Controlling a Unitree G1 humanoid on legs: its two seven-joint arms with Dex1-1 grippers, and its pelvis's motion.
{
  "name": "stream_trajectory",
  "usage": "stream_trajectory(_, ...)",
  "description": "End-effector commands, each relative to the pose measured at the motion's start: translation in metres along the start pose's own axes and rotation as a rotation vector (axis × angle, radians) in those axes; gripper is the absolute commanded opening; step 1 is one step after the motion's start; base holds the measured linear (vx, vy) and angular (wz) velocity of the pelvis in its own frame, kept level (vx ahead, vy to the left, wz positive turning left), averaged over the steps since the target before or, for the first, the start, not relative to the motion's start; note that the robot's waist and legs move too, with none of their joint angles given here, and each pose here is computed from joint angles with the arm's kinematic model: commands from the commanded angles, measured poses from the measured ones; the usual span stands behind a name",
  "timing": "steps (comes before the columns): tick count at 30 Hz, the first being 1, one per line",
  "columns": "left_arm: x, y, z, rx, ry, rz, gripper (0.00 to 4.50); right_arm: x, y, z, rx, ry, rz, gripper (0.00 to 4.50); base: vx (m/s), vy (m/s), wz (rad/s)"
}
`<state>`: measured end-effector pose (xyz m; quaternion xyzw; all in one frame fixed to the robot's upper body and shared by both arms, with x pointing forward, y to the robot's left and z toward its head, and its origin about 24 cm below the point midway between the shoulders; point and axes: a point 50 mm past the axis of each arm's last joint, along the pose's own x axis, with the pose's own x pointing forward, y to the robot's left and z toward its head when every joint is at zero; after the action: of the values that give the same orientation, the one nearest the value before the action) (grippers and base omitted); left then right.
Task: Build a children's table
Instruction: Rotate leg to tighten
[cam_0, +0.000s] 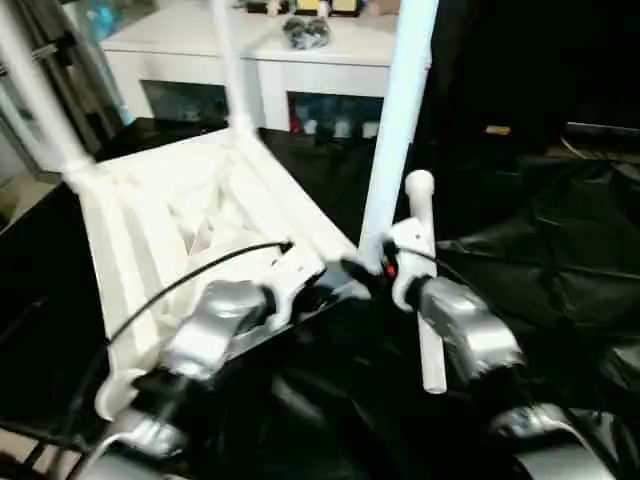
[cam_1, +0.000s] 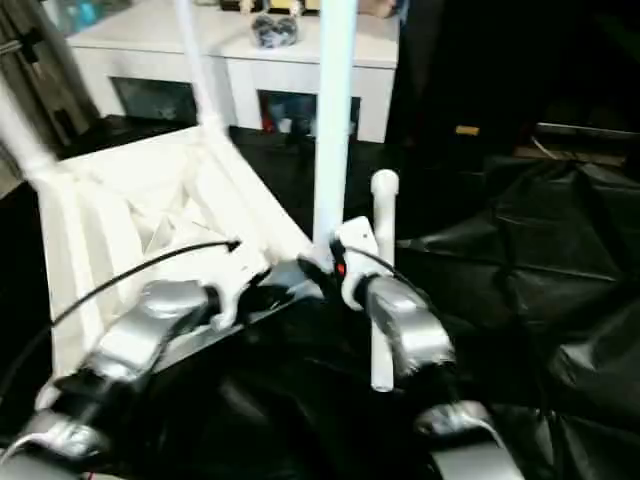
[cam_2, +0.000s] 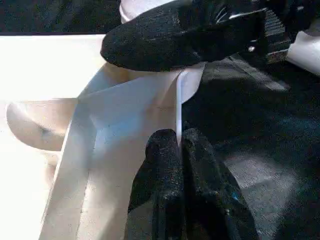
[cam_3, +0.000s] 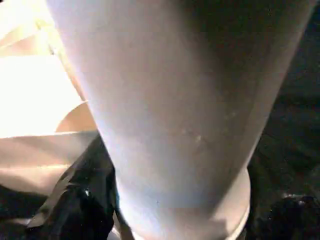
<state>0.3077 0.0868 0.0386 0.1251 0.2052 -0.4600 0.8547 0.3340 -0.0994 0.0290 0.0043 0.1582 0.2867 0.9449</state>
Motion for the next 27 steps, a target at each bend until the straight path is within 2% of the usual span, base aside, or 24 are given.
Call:
stream_trajectory(1, 0.01, -0.016, 0.016, 0.015, -0.081, -0.082, 0.0, 0.006, 0.018, -0.023, 0.043, 0.092, 0.072, 3.47, 0.0, 0.0, 0.0)
stream_trajectory(8, 0.001, -0.02, 0.01, 0.059, -0.089, -0.158, 0.0, -0.001, 0.017, -0.014, -0.085, 0.053, 0.175, 3.53, 0.0, 0.0, 0.0)
stream_trajectory(10, -0.007, -0.021, 0.005, 0.08, -0.084, -0.208, 0.0, -0.012, 0.018, -0.011, -0.133, 0.035, 0.32, 3.53, 0.0, 0.0, 0.0)
stream_trajectory(11, -0.007, -0.021, 0.005, 0.082, -0.083, -0.212, 0.0, -0.013, 0.018, -0.011, -0.136, 0.034, 0.335, 3.53, 0.0, 0.0, 0.0)
stream_trajectory(12, -0.013, -0.02, 0.001, 0.093, -0.071, -0.236, 0.0, -0.023, 0.018, -0.01, -0.166, 0.034, 0.438, 3.53, 0.0, 0.0, 0.0)
stream_trajectory(14, -0.017, -0.018, -0.002, 0.102, -0.058, -0.249, 0.0, -0.032, 0.016, -0.01, -0.192, 0.051, 0.504, 3.53, 0.0, 0.0, 0.0)
stream_trajectory(20, -0.029, -0.017, -0.006, 0.122, -0.055, -0.33, 0.0, -0.054, 0.012, -0.013, -0.234, 0.115, 0.677, 3.53, 0.0, 0.0, 0.0)
stream_trajectory(25, -0.036, -0.019, -0.009, 0.144, -0.035, -0.393, 0.0, -0.061, 0.011, -0.014, -0.243, 0.139, 0.715, 3.53, 0.0, 0.0, 0.0)
stream_trajectory(27, -0.037, -0.019, -0.009, 0.145, -0.035, -0.393, 0.0, -0.061, 0.011, -0.014, -0.232, 0.137, 0.709, 3.28, 0.0, 0.0, 0.0)
